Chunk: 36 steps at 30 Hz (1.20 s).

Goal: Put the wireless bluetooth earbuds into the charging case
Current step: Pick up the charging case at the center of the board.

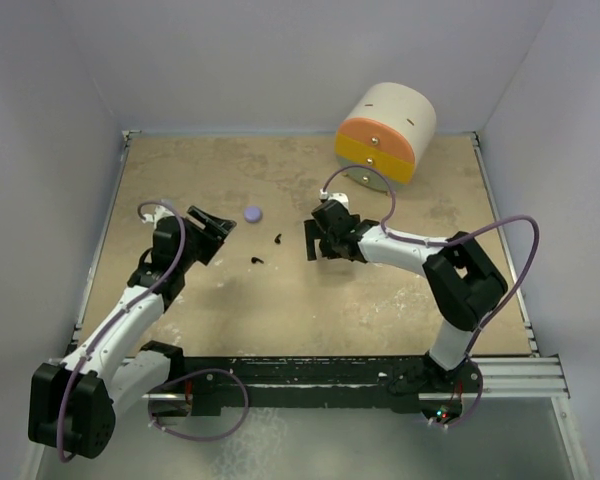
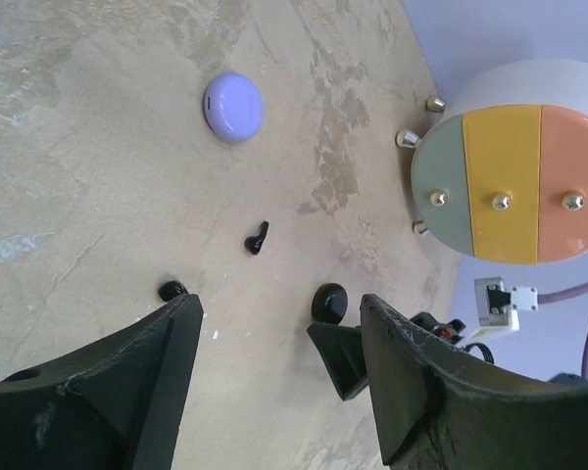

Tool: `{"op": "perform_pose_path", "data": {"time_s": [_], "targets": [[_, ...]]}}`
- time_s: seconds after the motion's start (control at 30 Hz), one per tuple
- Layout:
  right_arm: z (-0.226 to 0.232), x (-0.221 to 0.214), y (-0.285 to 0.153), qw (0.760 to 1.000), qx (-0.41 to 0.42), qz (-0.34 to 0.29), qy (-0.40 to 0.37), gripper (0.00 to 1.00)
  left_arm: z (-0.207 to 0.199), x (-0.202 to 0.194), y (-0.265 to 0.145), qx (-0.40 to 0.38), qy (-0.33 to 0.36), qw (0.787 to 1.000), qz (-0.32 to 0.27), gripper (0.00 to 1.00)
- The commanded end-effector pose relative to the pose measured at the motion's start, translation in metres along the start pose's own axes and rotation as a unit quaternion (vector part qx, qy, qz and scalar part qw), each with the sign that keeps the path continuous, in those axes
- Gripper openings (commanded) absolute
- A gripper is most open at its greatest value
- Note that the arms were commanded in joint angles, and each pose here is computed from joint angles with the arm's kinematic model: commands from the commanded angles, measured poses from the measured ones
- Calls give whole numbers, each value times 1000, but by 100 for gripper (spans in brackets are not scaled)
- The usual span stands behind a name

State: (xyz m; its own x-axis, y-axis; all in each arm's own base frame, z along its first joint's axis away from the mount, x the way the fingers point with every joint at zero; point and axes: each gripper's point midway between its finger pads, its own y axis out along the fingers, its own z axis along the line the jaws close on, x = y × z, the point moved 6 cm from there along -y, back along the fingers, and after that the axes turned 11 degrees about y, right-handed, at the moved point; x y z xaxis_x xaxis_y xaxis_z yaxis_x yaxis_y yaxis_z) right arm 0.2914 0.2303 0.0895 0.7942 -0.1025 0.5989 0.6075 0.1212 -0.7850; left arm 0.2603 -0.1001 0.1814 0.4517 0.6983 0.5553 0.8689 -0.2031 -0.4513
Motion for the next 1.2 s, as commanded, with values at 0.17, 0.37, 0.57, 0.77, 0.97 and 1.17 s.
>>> {"op": "perform_pose_path", "data": {"time_s": [0.17, 0.37, 0.57, 0.77, 0.97, 1.17], "targets": [[-6, 27, 18, 998, 21, -31, -55, 100, -27, 12, -6, -43, 18, 999, -2, 64], [-4, 24, 26, 996, 36, -27, -74, 96, -28, 9, -6, -45, 19, 999, 4, 64], [-6, 17, 28, 995, 47, -19, -81, 84, -29, 8, -6, -44, 19, 999, 7, 64], [-10, 10, 29, 996, 43, -10, -82, 73, -29, 6, -5, -44, 18, 999, 8, 64], [-13, 3, 29, 996, 41, -3, -81, 67, -29, 5, -5, -42, 19, 999, 9, 64], [-17, -1, 32, 996, 36, 3, -84, 64, -29, 3, -4, -43, 19, 999, 11, 64]]}}
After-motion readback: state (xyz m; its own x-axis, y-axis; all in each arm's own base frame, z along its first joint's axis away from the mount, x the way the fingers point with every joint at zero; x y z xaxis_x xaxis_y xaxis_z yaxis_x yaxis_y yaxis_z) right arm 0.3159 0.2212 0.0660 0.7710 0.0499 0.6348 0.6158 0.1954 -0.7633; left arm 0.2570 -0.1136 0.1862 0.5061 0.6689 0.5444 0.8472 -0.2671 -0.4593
